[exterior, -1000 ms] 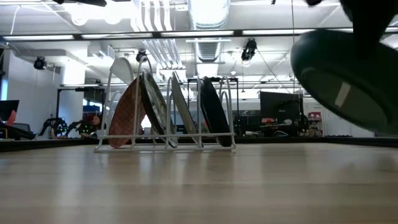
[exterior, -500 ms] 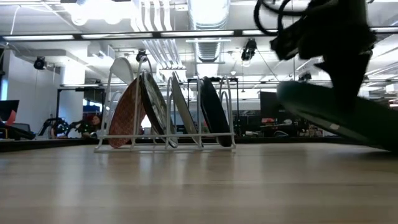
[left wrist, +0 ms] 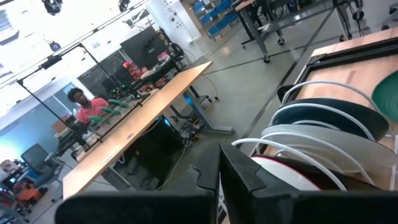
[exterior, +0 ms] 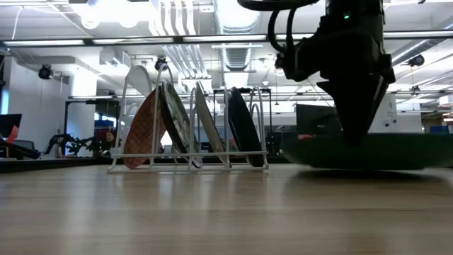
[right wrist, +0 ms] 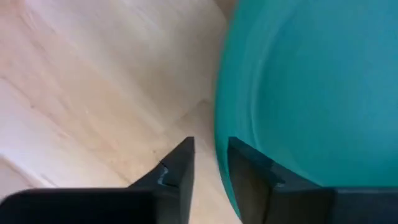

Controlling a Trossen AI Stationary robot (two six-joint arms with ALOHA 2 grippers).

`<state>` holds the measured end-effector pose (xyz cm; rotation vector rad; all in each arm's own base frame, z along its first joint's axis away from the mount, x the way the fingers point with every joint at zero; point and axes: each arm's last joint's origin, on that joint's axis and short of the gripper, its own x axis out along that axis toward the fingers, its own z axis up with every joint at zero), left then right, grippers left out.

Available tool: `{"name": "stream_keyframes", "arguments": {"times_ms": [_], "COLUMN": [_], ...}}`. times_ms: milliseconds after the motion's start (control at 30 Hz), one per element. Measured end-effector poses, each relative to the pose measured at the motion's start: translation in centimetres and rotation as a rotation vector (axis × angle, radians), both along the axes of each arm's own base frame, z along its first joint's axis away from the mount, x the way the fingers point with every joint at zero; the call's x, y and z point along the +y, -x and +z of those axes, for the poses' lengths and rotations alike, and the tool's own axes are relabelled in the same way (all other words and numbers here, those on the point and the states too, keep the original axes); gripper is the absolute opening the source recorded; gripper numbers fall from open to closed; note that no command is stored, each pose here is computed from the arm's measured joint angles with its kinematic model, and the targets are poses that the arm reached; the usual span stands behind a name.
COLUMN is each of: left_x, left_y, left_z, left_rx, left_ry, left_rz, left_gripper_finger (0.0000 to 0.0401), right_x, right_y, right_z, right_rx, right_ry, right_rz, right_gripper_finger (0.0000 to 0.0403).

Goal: Sort dishes
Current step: Remove the dark green plate from the dish rack, then remove the orange patterned plate from the dish rack

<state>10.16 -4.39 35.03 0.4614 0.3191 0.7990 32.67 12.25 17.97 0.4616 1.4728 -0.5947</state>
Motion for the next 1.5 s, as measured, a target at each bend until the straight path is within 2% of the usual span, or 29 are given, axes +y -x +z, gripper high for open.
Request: {"name": "stream_keyframes", "arguments": {"times_ms": [233,367,467,567,667,800,900,967,1033,1133,1267,1433,1500], "left_x": [0.3,0.5,0.3,0.1,0.2,1.0,1.8,2.2,2.6,2.7,2.6,2.6,2.4], "left_y": [0.4,0.6,0.4,0.1,0.3,1.4,2.4,3.0,3.6,3.9,3.7,3.3,2.9], "left_z": [0.2,0.3,0.6,1.2,1.8,3.0,4.2,5.2,6.2,7.2,7.7,7.8,7.4], "left_rx": [0.008,0.002,0.0,0.068,0.124,0.042,-0.009,-0.043,-0.073,-0.097,-0.073,-0.071,-0.046], "left_ry": [-0.011,-0.007,0.002,-0.044,-0.086,0.024,0.109,0.183,0.241,0.289,0.254,0.233,0.239], "left_rz": [-0.003,-0.005,-0.014,-0.042,-0.064,-0.099,-0.143,-0.196,-0.242,-0.295,-0.308,-0.295,-0.311], "left_gripper_finger": [0.0,0.0,0.0,0.0,0.0,0.0,0.0,0.0,0.0,0.0,0.0,0.0,0.0], "right_x": [0.1,0.6,1.3,2.3,3.6,4.9,5.2,4.6,3.5,1.6,-0.8,-2.7,-3.1], "right_y": [0.1,0.5,0.6,-0.2,-2.8,-7.2,-10.3,-12.2,-14.0,-16.2,-18.3,-19.9,-20.6], "right_z": [1.5,3.9,6.1,7.5,8.5,9.5,9.0,8.4,7.4,5.3,3.4,2.7,2.7], "right_rx": [0.024,0.042,-0.04,-0.28,-0.711,-1.152,-1.325,-1.396,-1.407,-1.35,-1.27,-1.175,-1.188], "right_ry": [-0.046,-0.102,-0.101,0.023,0.157,0.319,0.484,0.524,0.543,0.513,0.459,0.479,0.484], "right_rz": [-0.077,-0.145,-0.193,-0.229,-0.247,-0.198,-0.166,-0.169,-0.21,-0.289,-0.413,-0.511,-0.546], "right_gripper_finger": [0.0162,0.0193,0.0207,0.0216,0.022,0.0209,0.0196,0.0188,0.0181,0.0175,0.0179,0.0195,0.0203]}}
